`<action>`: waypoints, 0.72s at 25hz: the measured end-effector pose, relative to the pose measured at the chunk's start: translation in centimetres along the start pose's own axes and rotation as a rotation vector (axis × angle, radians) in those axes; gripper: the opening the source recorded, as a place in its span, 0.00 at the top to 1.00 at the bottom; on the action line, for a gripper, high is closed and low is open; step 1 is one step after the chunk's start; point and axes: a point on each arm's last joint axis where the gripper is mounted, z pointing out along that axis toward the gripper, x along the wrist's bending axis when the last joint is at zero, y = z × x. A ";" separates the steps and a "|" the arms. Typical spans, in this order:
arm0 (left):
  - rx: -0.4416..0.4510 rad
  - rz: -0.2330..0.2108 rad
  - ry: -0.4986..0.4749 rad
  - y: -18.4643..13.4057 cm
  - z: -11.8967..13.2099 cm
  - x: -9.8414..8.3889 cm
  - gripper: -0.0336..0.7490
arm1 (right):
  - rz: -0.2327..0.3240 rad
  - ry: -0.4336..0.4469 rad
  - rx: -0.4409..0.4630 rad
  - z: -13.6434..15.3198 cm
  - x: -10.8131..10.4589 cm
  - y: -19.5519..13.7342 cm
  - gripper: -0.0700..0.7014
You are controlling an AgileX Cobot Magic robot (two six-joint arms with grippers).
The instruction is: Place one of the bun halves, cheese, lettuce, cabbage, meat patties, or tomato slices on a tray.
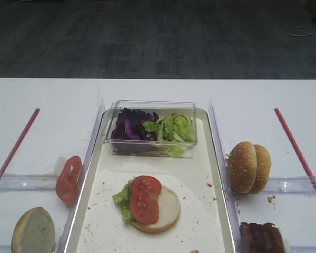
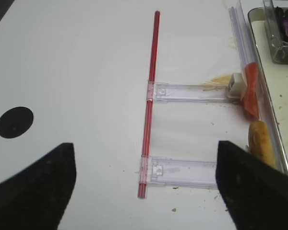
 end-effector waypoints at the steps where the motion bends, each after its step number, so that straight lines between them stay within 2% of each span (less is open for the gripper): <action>1: -0.002 -0.001 -0.002 0.0 0.0 0.0 0.21 | 0.000 0.000 0.000 0.0 0.0 0.0 0.02; 18: 0.000 -0.003 -0.009 0.0 0.0 -0.1 0.22 | 0.002 0.000 0.000 0.0 0.0 0.0 0.02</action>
